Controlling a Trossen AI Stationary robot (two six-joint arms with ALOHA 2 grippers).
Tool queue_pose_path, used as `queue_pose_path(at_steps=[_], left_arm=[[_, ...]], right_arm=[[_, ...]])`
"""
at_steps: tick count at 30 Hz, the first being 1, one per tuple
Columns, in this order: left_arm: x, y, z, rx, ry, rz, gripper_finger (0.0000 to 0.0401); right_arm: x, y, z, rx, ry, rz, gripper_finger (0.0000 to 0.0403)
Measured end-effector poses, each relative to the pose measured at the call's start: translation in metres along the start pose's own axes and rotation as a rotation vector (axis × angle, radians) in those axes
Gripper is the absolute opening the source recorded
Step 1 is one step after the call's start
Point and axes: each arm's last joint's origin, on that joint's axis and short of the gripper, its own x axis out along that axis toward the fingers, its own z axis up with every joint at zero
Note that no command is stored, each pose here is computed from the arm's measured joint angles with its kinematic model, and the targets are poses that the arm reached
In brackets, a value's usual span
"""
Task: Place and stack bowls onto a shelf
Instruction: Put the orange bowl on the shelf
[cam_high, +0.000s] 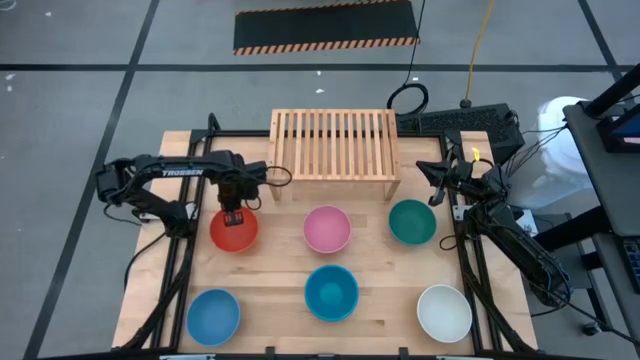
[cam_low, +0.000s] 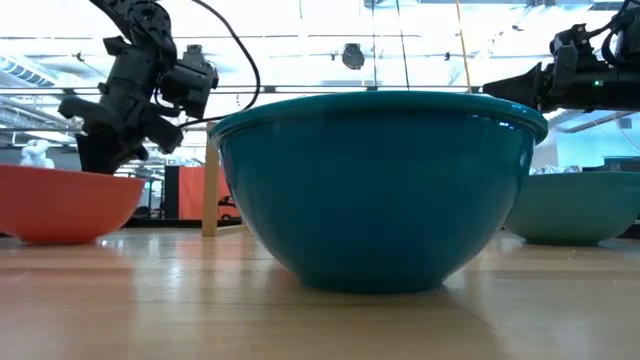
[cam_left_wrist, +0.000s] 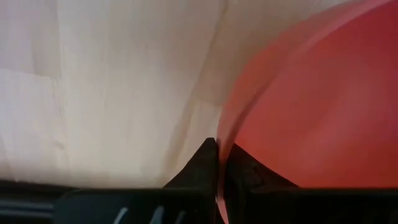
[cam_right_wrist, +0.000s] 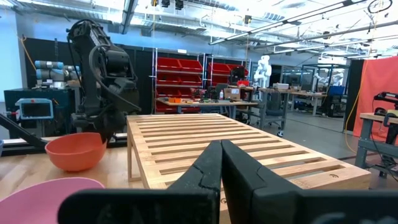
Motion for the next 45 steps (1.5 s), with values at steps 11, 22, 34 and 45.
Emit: queue_pose_path(at_steps=[11,22,34,45], left_arm=[[-0.074,-0.007,-0.016,-0.085,-0.191,0.037,0.0006],[-0.161,-0.012,-0.035,-0.218,-0.344,0.128,0.0006],[-0.214,0.004,-0.002,-0.305,-0.501,0.176,0.0006],[-0.26,0.052,0.034,-0.297,-0.615,0.236,0.0006]], right_arm=[[0.0,0.0,0.0,0.0,0.0,0.0,0.0004],[0.0,0.0,0.0,0.0,0.0,-0.001,0.0004],[0.0,0.0,0.0,0.0,0.0,0.0,0.0004],[0.0,0.0,0.0,0.001,0.0,0.0,0.0004]])
